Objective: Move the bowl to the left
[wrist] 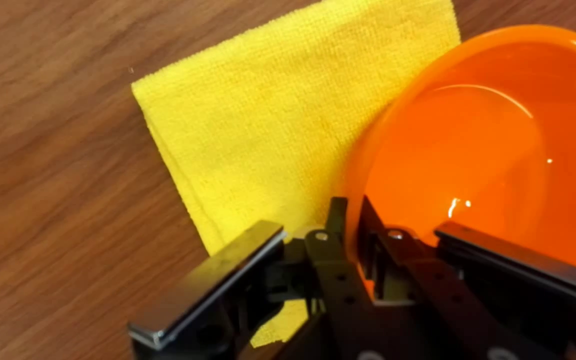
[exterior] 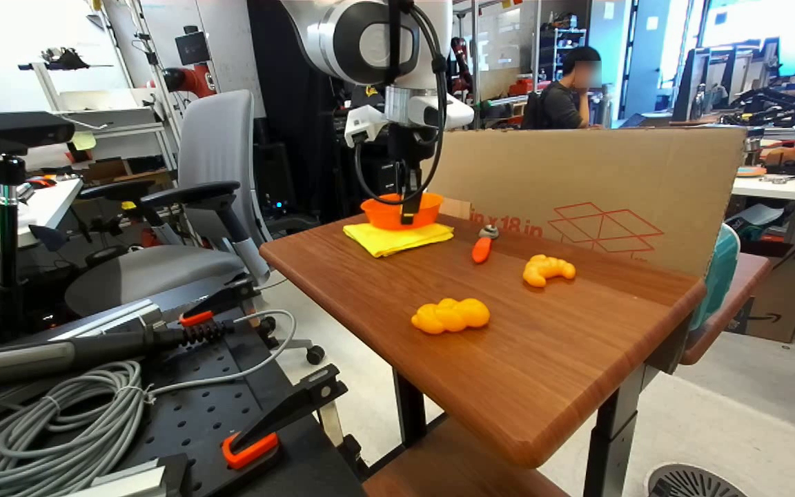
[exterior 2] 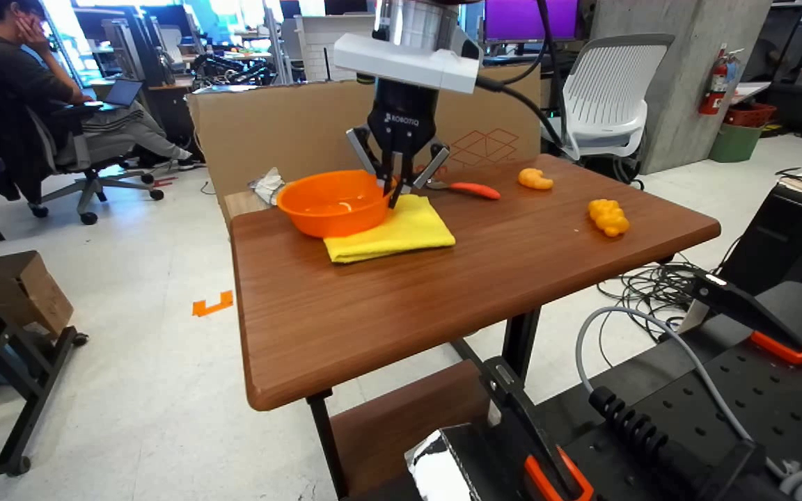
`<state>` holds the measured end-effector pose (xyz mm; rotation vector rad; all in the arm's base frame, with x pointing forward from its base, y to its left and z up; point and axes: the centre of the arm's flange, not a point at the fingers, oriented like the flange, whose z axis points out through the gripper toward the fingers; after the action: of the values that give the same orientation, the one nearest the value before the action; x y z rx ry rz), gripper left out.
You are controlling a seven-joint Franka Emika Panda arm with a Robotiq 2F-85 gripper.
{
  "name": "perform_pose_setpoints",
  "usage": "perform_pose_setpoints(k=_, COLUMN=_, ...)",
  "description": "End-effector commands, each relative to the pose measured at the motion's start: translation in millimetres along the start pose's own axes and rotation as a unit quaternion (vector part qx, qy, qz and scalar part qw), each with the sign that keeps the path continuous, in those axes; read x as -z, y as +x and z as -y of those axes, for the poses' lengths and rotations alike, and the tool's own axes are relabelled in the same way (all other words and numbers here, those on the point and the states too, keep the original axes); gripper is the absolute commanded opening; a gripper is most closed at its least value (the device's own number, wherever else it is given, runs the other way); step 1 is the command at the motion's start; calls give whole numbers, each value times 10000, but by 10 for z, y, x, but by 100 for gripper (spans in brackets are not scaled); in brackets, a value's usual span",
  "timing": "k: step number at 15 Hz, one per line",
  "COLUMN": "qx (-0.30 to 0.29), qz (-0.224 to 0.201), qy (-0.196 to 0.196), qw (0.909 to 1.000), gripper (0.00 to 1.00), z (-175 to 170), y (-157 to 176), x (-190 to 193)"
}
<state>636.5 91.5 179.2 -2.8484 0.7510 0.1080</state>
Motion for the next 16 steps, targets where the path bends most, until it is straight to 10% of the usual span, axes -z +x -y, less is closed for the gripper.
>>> perform_pose_setpoints(k=1, qx=-65, qz=122, qy=-66, qw=9999, gripper=2, z=14, y=126, x=-16)
perform_pose_setpoints(k=2, qx=-55, qz=137, qy=-85, qw=9999, gripper=32, z=14, y=125, x=-6)
perform_pose_setpoints(k=12, qx=-70, qz=116, qy=-85, qw=9999, gripper=98, z=-56, y=63, x=90)
perform_pose_setpoints(k=16, qx=-41, qz=43, qy=50, qw=10000, gripper=100, z=-68, y=-66, x=352)
